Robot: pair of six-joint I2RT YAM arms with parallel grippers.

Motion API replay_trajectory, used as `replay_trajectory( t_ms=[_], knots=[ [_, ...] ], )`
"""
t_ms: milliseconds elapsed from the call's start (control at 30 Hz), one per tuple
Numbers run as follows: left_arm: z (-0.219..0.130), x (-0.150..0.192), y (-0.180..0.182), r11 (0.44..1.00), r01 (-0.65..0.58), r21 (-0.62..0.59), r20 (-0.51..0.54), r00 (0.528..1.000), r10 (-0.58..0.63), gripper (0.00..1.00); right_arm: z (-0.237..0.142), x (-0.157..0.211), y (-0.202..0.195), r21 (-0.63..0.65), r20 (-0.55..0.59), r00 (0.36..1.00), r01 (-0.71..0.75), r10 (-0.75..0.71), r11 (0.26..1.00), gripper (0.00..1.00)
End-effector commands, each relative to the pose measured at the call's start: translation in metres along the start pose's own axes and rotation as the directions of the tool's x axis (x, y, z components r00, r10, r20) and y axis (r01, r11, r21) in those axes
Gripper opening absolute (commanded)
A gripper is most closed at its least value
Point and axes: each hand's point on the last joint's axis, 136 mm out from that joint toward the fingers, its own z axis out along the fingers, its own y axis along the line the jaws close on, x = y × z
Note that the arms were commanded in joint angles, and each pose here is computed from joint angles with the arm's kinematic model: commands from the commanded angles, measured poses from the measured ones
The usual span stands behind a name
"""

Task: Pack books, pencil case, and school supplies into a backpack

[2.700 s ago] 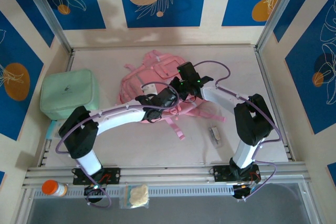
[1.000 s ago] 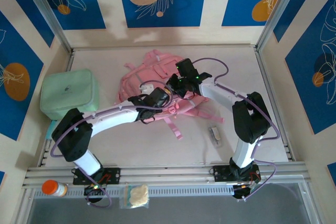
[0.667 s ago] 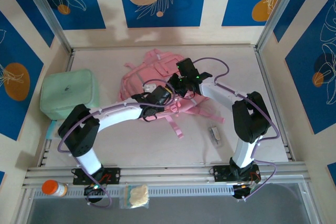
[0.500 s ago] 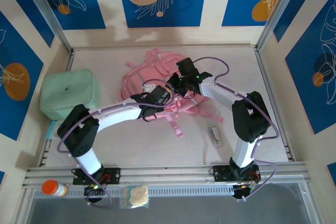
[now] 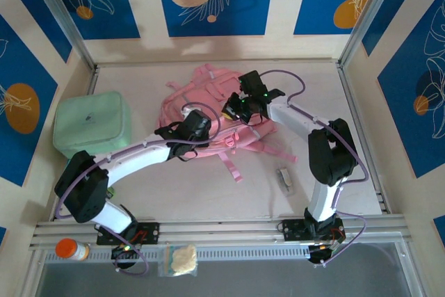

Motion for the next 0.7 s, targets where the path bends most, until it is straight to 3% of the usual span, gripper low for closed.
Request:
replay_trajectory(
  t_ms=[0, 133, 267, 400, 533, 667],
  knots=[
    [-0.008, 0.028, -0.002, 0.997, -0.055, 0.052, -0.100, 0.993, 0.060, 0.00, -0.013, -0.042, 0.014, -0.038, 0.095, 0.993, 0.078, -0.074, 0.996, 0.00],
    [-0.017, 0.026, -0.059, 0.975, -0.034, 0.222, -0.096, 0.994, 0.056, 0.00, -0.003, -0.047, 0.021, -0.038, 0.045, 0.990, 0.132, -0.130, 0.991, 0.00],
    [-0.021, 0.017, -0.094, 0.957, -0.047, 0.285, -0.080, 0.994, 0.073, 0.00, 0.001, -0.045, 0.015, -0.036, -0.006, 0.988, 0.152, -0.153, 0.988, 0.00],
    [-0.017, 0.012, -0.091, 0.960, -0.062, 0.272, -0.071, 0.994, 0.084, 0.00, -0.019, -0.034, 0.009, -0.084, -0.053, 0.987, 0.146, -0.151, 0.986, 0.19],
    [-0.014, 0.013, -0.087, 0.959, -0.069, 0.274, -0.076, 0.993, 0.093, 0.00, -0.035, 0.000, 0.000, -0.108, -0.119, 0.983, 0.125, -0.138, 0.986, 0.36],
    [-0.013, 0.014, -0.089, 0.953, -0.058, 0.298, -0.071, 0.994, 0.082, 0.00, -0.032, 0.026, -0.017, -0.084, -0.153, 0.987, 0.044, -0.057, 0.995, 0.43]
  ],
)
